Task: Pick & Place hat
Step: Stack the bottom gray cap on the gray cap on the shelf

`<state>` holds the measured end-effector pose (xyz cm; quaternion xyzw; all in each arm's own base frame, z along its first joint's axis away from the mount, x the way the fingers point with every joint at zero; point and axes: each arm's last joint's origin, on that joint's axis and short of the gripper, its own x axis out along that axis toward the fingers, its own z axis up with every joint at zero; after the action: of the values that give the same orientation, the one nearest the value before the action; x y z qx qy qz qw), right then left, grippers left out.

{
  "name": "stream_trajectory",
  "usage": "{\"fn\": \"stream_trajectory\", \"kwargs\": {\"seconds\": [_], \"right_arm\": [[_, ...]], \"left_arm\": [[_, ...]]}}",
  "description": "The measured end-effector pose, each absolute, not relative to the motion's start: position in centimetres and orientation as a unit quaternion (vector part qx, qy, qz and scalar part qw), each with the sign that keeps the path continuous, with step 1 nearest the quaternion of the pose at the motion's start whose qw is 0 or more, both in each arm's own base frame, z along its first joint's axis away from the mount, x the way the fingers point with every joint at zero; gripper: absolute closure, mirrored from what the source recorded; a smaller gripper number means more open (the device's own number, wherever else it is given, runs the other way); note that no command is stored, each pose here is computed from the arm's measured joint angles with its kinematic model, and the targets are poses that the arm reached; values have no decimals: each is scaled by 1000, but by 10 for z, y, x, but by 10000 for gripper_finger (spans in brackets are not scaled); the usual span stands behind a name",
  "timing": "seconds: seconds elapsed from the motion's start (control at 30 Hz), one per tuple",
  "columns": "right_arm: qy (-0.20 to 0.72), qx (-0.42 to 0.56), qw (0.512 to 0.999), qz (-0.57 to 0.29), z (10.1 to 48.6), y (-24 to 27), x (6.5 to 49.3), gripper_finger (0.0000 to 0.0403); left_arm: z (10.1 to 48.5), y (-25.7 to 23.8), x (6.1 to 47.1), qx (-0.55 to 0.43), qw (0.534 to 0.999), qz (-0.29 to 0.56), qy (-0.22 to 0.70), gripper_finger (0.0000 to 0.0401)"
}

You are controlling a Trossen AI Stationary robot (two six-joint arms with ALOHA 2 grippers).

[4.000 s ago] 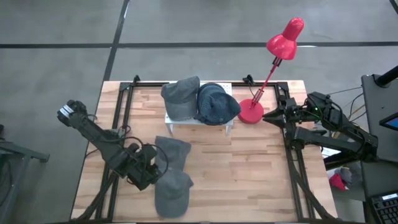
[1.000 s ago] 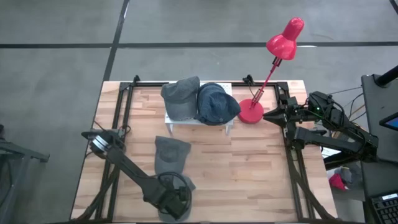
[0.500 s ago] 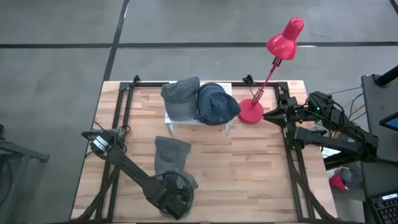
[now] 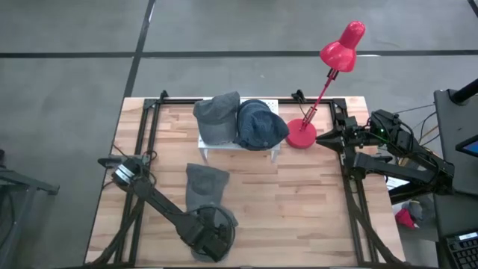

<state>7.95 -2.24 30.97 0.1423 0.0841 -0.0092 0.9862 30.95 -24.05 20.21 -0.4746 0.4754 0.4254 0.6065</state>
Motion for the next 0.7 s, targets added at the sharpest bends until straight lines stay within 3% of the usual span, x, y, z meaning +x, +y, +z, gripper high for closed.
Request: {"fn": "stream_trajectory", "kwargs": {"seconds": [0.13,0.33,0.47,0.7], "right_arm": [[84,141,986,-9,310,-22,79,344],[84,141,986,-9,310,-22,80,344],[84,141,986,-9,310,-22,80,344],[84,139,987,-9,310,-22,79,344]], "left_arm": [[184,-238,316,-470,567,438,516,9],[172,-234,322,-465,549,447,531,28],[170,-230,325,-468,545,452,529,88],[165,-225,325,-468,543,462,522,230]]}}
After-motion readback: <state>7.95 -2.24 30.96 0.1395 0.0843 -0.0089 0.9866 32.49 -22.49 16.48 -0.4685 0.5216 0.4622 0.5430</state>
